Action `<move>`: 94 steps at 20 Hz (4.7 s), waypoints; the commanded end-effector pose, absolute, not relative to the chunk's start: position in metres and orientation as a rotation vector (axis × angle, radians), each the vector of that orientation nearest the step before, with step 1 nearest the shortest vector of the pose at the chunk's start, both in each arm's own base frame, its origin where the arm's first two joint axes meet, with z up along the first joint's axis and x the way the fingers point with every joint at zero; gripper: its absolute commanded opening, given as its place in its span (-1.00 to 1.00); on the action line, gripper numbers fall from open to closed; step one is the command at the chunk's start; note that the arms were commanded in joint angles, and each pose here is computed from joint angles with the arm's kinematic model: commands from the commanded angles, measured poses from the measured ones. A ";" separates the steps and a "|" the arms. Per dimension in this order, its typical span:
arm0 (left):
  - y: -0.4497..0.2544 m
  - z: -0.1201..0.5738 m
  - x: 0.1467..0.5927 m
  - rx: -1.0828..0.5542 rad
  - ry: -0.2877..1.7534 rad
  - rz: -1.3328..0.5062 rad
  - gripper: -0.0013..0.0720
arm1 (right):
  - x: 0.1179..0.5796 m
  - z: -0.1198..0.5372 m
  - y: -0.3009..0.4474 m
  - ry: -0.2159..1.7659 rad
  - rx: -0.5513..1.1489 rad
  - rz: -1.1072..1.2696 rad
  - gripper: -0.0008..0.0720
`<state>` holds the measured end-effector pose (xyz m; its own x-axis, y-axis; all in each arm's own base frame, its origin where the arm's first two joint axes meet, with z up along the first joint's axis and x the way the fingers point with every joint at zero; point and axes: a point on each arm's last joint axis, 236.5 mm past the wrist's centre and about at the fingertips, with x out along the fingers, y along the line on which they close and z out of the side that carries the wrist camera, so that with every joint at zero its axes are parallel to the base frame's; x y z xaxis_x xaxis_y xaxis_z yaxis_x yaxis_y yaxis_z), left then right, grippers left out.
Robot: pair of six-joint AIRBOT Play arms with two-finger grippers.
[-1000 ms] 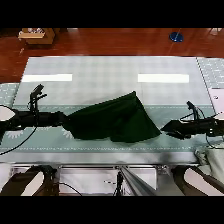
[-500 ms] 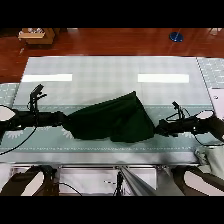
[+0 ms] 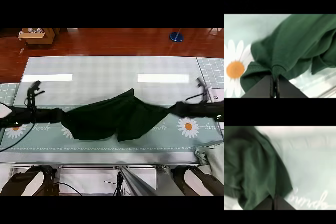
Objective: Fold the shirts.
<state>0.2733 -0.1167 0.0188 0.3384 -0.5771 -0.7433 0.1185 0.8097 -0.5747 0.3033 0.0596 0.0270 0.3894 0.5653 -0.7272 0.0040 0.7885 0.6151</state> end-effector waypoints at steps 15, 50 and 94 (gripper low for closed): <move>-0.096 0.508 0.261 -0.010 -0.021 -0.465 -0.89 | 0.320 0.455 0.032 0.082 0.162 0.286 -0.90; -0.032 0.096 0.359 -0.134 0.808 -0.288 -0.89 | 0.527 0.129 0.049 0.872 -0.222 0.132 -0.90; 0.029 -0.088 0.230 -0.941 1.541 -0.151 0.95 | 0.378 -0.001 -0.093 1.358 0.383 0.071 0.30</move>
<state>0.2237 0.0286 -0.0774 0.0813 -0.6342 -0.7688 -0.4547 0.6628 -0.5949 0.3776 -0.0956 0.0006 0.2110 0.2515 -0.9446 0.1672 0.9428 0.2884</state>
